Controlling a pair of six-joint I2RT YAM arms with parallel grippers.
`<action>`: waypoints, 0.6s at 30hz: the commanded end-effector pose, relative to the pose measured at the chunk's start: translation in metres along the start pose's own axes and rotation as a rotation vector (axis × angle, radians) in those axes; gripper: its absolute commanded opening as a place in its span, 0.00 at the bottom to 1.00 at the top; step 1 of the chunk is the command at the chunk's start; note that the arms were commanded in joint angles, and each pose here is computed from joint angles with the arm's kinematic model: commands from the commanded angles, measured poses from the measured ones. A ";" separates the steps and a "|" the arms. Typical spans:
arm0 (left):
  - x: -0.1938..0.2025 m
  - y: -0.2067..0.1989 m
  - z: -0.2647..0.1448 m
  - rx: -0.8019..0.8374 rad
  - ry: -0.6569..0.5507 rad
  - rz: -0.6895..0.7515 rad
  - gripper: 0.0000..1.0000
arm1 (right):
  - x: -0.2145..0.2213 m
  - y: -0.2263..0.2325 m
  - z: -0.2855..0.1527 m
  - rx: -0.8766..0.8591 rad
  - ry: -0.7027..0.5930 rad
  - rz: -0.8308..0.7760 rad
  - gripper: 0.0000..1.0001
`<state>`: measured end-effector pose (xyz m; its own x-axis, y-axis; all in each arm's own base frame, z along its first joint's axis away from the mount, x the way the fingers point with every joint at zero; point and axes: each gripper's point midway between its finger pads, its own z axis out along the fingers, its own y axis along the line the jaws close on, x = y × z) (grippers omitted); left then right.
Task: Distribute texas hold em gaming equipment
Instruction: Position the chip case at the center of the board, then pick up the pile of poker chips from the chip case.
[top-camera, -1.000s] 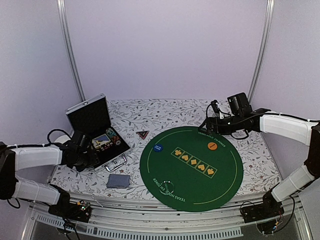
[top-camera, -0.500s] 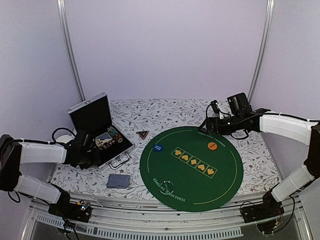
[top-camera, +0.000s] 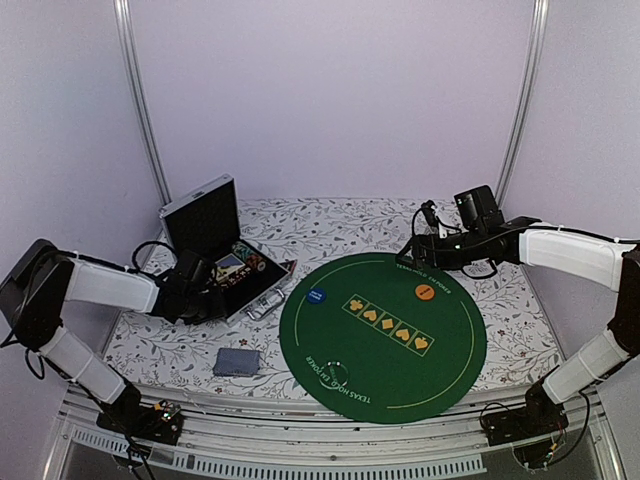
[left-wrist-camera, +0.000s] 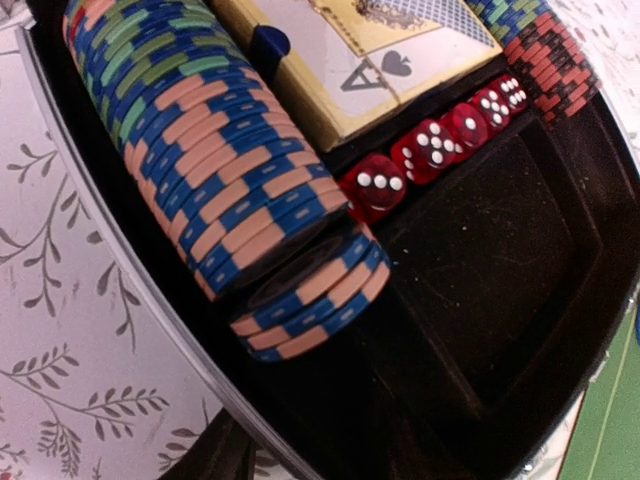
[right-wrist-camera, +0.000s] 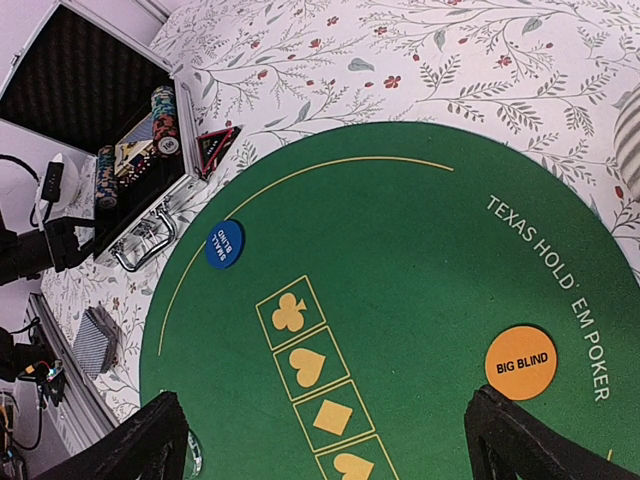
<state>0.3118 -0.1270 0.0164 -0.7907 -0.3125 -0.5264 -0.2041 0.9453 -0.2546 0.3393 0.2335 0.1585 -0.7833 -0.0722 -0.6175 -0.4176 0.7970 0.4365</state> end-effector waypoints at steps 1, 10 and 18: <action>0.016 -0.026 -0.011 0.093 0.089 0.107 0.47 | -0.002 0.005 -0.002 -0.011 -0.008 -0.005 0.99; -0.035 -0.031 -0.053 -0.025 0.023 0.287 0.76 | -0.005 0.007 0.002 -0.021 0.002 -0.008 0.99; -0.067 -0.011 -0.050 -0.083 0.104 0.346 0.78 | -0.002 0.007 -0.003 -0.017 0.002 -0.014 0.99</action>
<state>0.3436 -0.1427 0.1116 -0.8084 -0.0301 -0.5879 0.0303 0.9952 -0.0927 0.3378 0.2348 0.1566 -0.7888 -0.0774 -0.6098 -0.4203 0.7919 0.4431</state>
